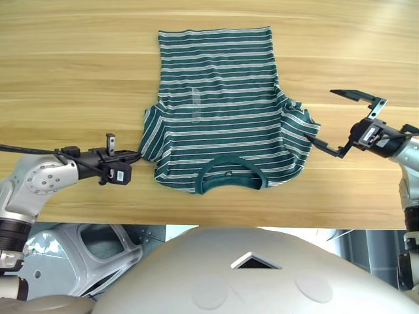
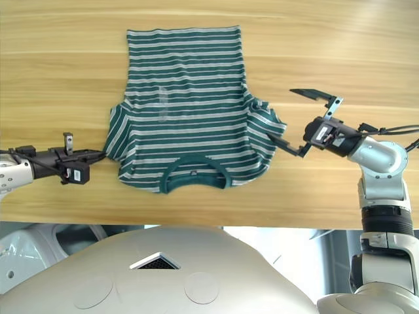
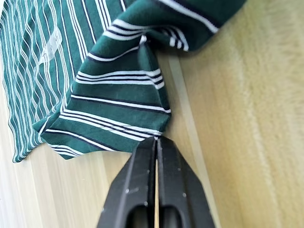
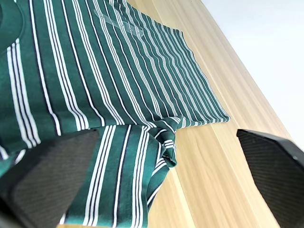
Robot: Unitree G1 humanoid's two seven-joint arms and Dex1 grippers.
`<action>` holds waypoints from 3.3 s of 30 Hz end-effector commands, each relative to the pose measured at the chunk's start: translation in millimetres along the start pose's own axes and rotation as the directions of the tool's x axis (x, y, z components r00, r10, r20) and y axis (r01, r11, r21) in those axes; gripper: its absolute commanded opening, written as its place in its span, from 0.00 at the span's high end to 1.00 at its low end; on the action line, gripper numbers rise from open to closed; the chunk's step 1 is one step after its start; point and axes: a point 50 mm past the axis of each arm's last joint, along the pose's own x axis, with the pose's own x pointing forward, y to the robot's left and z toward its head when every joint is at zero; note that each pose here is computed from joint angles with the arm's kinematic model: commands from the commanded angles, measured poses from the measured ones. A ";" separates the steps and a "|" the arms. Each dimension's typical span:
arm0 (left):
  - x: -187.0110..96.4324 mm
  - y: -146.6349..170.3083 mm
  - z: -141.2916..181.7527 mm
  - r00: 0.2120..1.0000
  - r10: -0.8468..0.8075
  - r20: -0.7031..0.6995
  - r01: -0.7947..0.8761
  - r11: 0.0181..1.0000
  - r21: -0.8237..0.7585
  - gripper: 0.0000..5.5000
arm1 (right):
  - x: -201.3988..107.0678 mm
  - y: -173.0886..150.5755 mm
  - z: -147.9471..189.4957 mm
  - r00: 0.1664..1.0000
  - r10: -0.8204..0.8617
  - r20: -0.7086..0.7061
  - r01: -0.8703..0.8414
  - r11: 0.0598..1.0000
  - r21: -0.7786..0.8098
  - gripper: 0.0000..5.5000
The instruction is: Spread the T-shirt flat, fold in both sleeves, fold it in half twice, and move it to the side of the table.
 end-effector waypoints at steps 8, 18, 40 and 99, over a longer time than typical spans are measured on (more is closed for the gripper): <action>-8.7 15.0 -4.2 0.998 0.056 -0.039 -0.056 0.998 0.012 1.00 | -3.8 0.0 -3.4 1.000 -0.011 -0.020 0.011 1.000 0.012 0.02; -22.3 25.0 7.1 0.990 0.141 0.020 -0.142 0.989 0.036 1.00 | -1.6 2.5 -7.6 1.000 -0.008 -0.022 0.009 1.000 0.029 0.02; 6.6 49.7 -0.8 0.973 0.181 0.145 -0.207 0.959 0.192 1.00 | 10.8 9.8 -7.3 1.000 0.015 0.004 -0.015 0.999 0.041 0.02; 83.0 65.1 61.1 0.920 0.045 0.389 -0.139 0.966 0.219 0.82 | 22.2 11.7 -6.8 0.999 0.002 0.032 -0.003 0.999 0.042 0.02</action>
